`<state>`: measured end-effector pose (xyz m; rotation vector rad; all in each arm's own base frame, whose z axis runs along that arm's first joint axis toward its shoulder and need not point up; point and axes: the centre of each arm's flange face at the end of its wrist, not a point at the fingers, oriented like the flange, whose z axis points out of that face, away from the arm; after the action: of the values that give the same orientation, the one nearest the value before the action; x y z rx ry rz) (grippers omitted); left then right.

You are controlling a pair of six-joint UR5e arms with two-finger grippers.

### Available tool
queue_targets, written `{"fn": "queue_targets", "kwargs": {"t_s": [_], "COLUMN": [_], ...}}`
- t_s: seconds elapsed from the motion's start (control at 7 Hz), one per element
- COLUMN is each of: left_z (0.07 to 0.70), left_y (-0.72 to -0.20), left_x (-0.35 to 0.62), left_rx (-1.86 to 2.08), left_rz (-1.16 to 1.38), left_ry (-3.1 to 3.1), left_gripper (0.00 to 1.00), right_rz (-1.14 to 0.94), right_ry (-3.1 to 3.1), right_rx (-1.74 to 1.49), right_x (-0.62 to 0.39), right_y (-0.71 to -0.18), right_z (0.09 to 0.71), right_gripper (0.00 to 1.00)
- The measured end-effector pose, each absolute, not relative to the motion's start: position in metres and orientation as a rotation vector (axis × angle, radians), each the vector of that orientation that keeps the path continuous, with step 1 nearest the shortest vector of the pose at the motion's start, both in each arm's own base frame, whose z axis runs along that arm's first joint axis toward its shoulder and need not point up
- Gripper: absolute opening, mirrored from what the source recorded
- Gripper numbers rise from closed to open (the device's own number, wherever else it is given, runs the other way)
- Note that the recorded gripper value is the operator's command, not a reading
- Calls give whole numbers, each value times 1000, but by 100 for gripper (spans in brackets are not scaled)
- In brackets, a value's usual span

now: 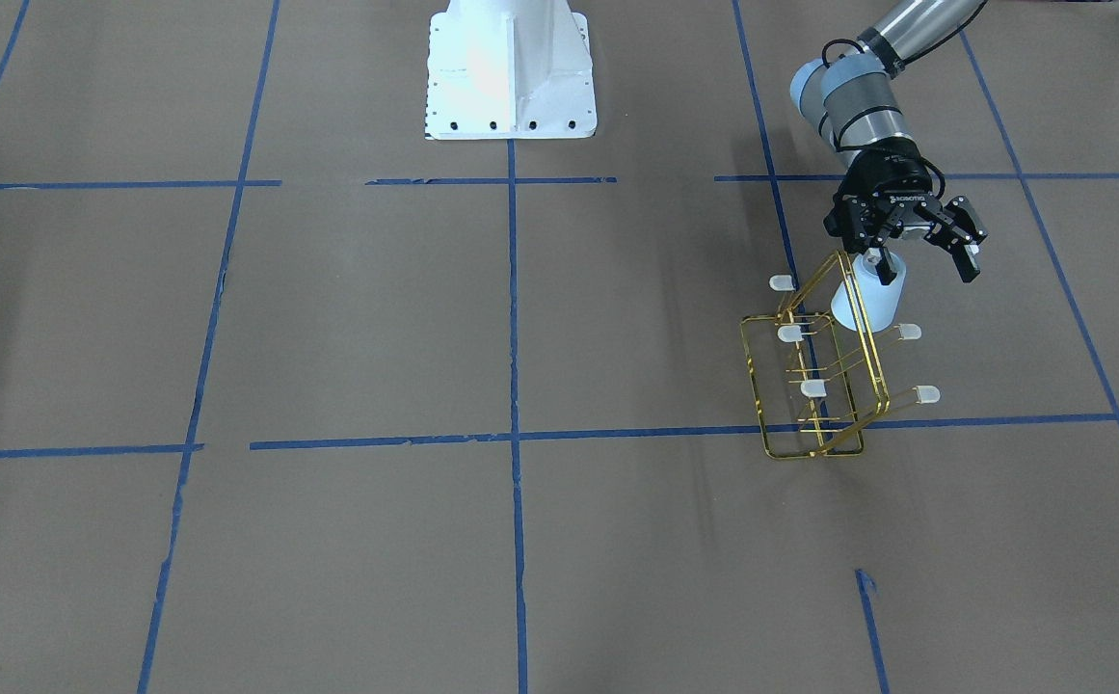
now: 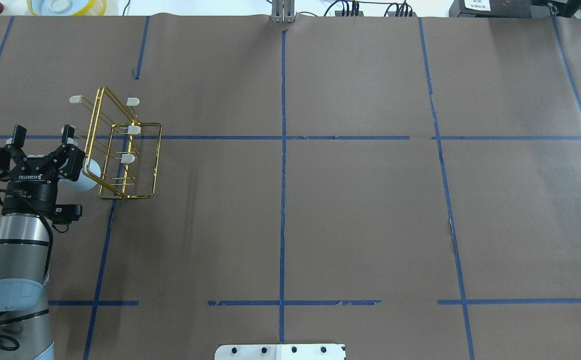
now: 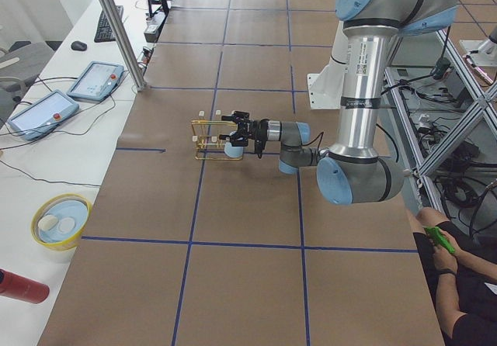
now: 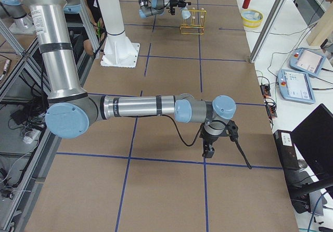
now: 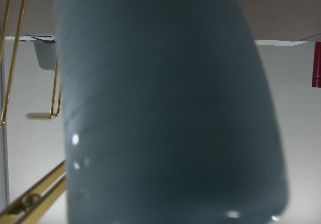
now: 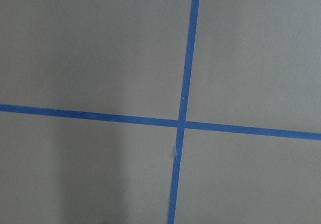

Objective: Hang cup on cup holder
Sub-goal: 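Open the left gripper to release the cup on the peg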

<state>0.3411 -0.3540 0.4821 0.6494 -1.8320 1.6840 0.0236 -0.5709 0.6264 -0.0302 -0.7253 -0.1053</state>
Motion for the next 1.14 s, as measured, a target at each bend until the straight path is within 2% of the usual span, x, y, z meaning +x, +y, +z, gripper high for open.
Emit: {"fn": "queue_targets", "kwargs": {"t_s": [0.86,1.14], "left_z": [446,425], "left_y": [-326,-333], "left_x": [273,258], "left_rx": [376,202], "left_rz": [2072,2113], "left_ry": [-2404,-2654], "left_gripper": [100,100], "right_rz": [-105,-105], "right_ry": [-725,-725], "right_rx": [-31,-30], "right_x": [24,24], "right_y": [-571,-571], "right_z": [626,626], "right_gripper": [100,100]}}
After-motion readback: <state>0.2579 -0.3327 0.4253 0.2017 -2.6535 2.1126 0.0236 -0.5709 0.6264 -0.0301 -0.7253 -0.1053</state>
